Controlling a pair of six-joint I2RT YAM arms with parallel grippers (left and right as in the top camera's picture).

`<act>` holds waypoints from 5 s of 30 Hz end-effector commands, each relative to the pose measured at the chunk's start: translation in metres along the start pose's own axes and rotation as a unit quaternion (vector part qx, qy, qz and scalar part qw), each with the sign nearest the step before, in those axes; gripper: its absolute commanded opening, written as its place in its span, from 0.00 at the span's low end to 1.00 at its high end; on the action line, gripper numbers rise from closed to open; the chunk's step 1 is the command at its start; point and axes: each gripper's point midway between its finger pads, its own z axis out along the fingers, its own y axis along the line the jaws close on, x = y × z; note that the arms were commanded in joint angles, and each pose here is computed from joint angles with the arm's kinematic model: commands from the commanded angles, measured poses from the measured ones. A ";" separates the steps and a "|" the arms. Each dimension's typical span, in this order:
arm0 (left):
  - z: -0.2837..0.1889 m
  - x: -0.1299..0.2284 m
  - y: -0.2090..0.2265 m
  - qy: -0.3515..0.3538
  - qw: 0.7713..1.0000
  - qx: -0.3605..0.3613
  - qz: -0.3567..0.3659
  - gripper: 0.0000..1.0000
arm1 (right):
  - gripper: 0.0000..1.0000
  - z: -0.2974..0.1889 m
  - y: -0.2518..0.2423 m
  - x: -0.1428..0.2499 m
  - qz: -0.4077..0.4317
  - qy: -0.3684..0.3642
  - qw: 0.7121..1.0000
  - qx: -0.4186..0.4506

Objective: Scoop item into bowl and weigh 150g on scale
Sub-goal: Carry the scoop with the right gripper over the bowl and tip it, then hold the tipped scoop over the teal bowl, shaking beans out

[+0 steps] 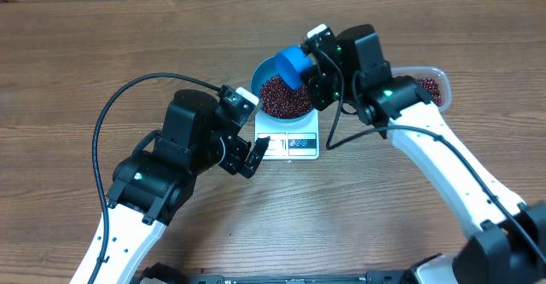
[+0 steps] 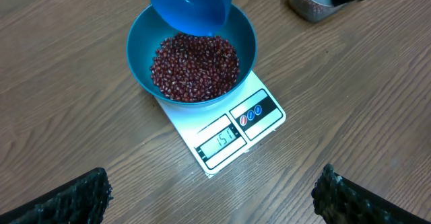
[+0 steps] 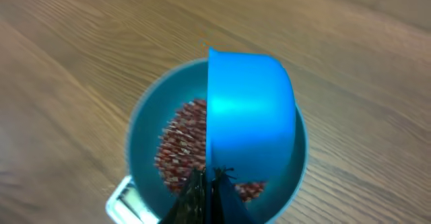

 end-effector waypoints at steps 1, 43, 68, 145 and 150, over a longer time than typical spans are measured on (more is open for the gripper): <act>0.001 0.001 -0.001 0.002 1.000 0.006 0.008 1.00 | 0.04 0.009 -0.017 0.006 0.001 0.012 0.999 0.045; 0.001 0.001 -0.001 0.002 1.000 0.006 0.008 0.99 | 0.04 0.034 0.023 0.038 0.012 0.074 0.997 -0.032; 0.001 0.001 -0.001 0.002 1.000 0.006 0.008 1.00 | 0.04 0.041 0.007 0.035 -0.058 0.070 0.996 0.023; 0.001 0.001 -0.001 0.002 1.000 0.006 0.008 1.00 | 0.04 -0.004 0.019 -0.009 0.065 -0.013 0.998 -0.024; 0.001 0.001 -0.001 0.002 1.000 0.006 0.008 1.00 | 0.04 -0.004 0.006 -0.007 0.049 -0.011 0.999 0.013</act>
